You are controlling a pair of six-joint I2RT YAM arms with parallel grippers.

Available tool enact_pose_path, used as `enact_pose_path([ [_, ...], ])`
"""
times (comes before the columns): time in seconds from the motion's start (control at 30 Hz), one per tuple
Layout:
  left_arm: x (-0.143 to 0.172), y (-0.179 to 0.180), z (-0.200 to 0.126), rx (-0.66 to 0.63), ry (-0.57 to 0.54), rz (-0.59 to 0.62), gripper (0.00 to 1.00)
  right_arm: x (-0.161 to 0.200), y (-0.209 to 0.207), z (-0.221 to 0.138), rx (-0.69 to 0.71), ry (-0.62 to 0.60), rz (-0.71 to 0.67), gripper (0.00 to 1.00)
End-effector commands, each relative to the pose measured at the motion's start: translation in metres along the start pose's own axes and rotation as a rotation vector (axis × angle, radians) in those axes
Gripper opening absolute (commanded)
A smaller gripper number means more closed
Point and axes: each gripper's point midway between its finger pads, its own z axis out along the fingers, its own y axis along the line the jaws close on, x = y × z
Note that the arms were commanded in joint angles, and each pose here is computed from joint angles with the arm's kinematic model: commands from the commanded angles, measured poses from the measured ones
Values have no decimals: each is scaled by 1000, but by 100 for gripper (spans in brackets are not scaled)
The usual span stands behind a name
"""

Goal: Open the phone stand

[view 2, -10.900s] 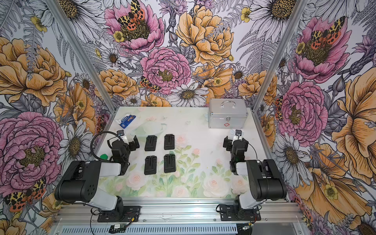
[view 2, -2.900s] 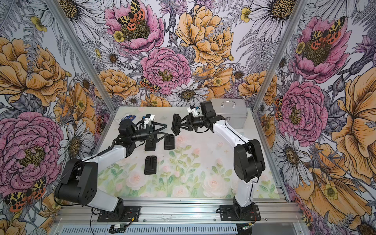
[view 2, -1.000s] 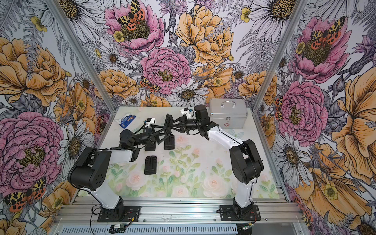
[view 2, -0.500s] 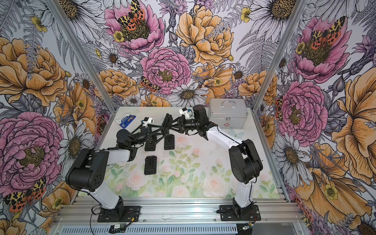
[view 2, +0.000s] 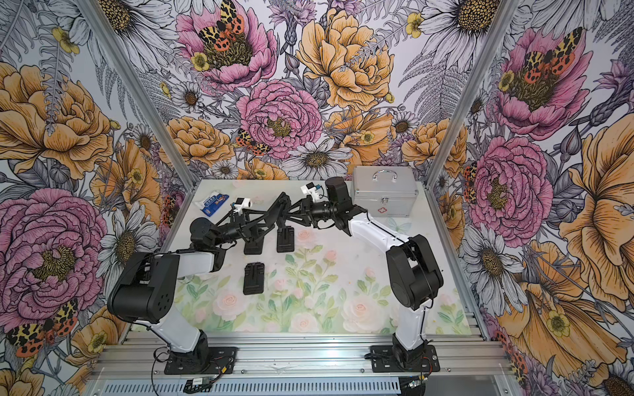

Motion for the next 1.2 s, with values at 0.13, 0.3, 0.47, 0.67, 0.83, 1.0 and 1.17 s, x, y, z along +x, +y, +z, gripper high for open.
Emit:
enact_pose_path([
  [0.13, -19, -23, -32, 17, -97, 108, 59, -17, 7, -40, 15, -82, -19, 0],
  [0.3, -20, -25, -36, 12, -103, 112, 59, -20, 7, -48, 12, -91, -17, 0],
  [0.47, -19, -24, -38, 2, -112, 115, 59, -22, 8, -50, 10, -94, -19, 0],
  [0.67, -14, -24, -33, 0, -105, 110, 59, -23, 8, -47, 8, -88, -17, 0],
  [0.83, -8, -21, -26, -3, -95, 106, 59, -22, 15, -38, 1, -70, -28, 1],
  [1.0, -2, -18, -18, -4, -80, 102, 59, -22, 24, -30, -8, -61, -42, 15],
  [1.17, 0, -17, -16, -5, -77, 101, 58, -21, 29, -29, -13, -60, -48, 34],
])
